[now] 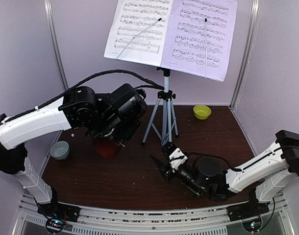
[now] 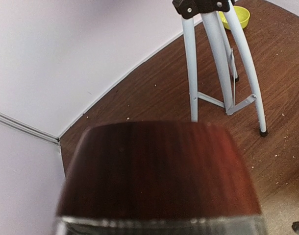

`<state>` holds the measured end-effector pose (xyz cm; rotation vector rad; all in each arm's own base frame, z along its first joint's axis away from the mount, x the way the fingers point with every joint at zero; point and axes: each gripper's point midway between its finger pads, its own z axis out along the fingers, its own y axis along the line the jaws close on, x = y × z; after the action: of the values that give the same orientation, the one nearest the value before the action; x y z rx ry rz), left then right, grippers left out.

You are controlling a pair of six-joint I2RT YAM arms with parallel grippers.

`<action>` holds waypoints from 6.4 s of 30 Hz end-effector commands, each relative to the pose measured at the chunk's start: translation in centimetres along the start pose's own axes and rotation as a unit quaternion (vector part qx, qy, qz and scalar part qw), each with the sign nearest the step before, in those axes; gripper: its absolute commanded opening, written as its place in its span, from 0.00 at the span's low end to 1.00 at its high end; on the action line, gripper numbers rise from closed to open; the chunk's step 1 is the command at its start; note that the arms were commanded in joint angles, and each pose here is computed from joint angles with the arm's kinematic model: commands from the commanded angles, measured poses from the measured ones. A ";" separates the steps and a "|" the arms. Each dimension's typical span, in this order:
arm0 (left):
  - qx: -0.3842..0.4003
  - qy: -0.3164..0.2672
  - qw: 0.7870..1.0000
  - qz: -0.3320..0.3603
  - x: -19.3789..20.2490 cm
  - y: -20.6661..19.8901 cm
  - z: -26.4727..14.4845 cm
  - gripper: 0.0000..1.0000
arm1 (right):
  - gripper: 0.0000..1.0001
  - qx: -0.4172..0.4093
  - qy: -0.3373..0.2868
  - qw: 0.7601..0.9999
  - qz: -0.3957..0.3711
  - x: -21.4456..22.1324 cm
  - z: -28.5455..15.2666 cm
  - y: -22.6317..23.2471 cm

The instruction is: Set up the instrument practice props

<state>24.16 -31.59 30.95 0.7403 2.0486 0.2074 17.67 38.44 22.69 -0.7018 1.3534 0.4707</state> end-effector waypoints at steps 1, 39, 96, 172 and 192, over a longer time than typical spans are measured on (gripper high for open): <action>-0.026 -0.005 0.999 -0.023 -1.0 2.0 -1.2 0.38 | 0.43 0.019 -0.050 0.998 -0.023 -3.2 1.4 1.9; -0.012 -0.017 0.999 -0.037 -2.1 0.9 -1.9 0.39 | 0.34 0.052 0.025 0.994 -0.087 0.6 7.1 7.2; 0.036 -0.114 0.991 -0.066 -3.3 -0.2 -2.9 0.33 | 0.00 -0.096 -0.045 0.986 0.129 -3.8 6.4 5.8; 0.345 -0.362 0.863 -0.066 -2.2 -18.7 5.8 0.86 | 1.00 0.040 0.124 0.954 0.269 1.6 -5.8 -13.0; 0.368 -0.323 0.871 -0.022 2.4 -15.2 2.8 0.87 | 0.99 -0.012 0.137 0.926 0.352 0.4 -3.3 -10.4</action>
<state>18.81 -43.65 21.49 1.0041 1.4299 -0.8252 22.46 27.59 22.13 -0.3210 1.8883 0.8801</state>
